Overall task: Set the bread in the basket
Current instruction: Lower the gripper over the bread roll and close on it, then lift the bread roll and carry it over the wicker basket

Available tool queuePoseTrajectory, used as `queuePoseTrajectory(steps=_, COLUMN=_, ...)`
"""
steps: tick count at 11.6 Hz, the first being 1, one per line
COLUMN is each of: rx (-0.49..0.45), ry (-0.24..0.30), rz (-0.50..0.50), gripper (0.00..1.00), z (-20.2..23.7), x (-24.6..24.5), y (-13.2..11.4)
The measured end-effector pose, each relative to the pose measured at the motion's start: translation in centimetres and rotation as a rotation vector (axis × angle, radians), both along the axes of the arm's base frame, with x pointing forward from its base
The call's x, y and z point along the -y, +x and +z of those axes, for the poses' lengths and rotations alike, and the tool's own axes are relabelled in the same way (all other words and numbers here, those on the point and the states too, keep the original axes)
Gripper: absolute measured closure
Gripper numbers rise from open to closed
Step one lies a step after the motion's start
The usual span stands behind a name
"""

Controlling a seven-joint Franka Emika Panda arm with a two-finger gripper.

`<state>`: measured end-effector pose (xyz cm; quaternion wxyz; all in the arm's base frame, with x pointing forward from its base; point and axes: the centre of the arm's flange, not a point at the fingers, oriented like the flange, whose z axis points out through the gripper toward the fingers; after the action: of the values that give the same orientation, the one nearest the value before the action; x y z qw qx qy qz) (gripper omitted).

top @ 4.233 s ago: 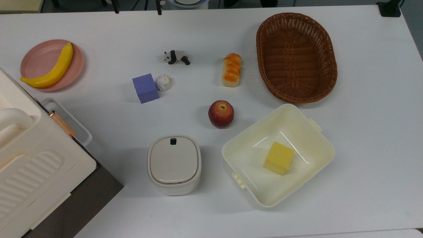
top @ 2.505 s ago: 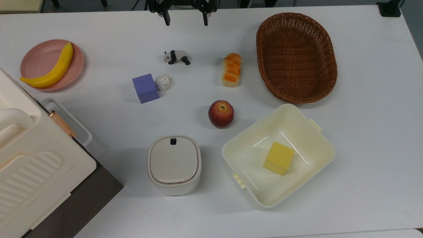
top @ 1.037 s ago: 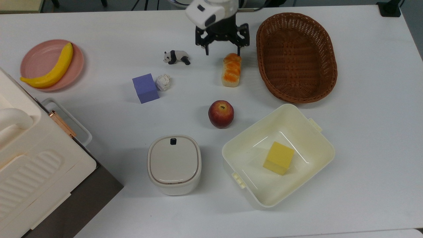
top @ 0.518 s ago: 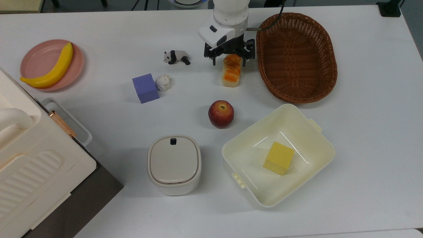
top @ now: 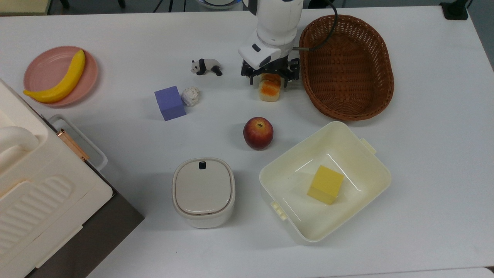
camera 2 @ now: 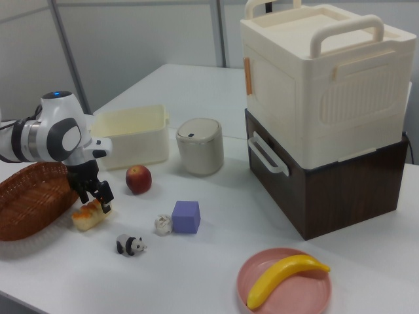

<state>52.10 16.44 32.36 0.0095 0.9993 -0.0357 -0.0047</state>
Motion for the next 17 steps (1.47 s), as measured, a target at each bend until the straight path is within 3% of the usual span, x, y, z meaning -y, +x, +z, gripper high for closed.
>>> queuePoseTrajectory(steps=3, rx=-0.003, ry=-0.01, rz=0.009, gripper=0.0, z=-0.5, x=-0.1, y=0.3)
queuePoseTrajectory(steps=4, rx=-0.004, ry=-0.012, rz=0.009, gripper=0.06, z=-0.6, x=-0.1, y=0.3)
queuePoseTrajectory(steps=7, rx=0.0, ry=-0.01, rz=0.006, gripper=0.54, z=-0.4, x=-0.2, y=0.5)
queuePoseTrajectory(steps=10, rx=0.006, ry=-0.009, rz=0.005, gripper=0.82, z=-0.2, x=-0.2, y=0.7)
queuePoseTrajectory(steps=12, rx=0.051, ry=0.002, rz=-0.012, gripper=0.86, z=1.9, x=0.0, y=2.0)
queuePoseTrajectory(steps=14, rx=0.142, ry=0.016, rz=-0.044, gripper=0.86, z=6.9, x=1.1, y=3.6)
queuePoseTrajectory(steps=17, rx=0.189, ry=0.017, rz=-0.05, gripper=0.86, z=14.4, x=-0.2, y=4.4)
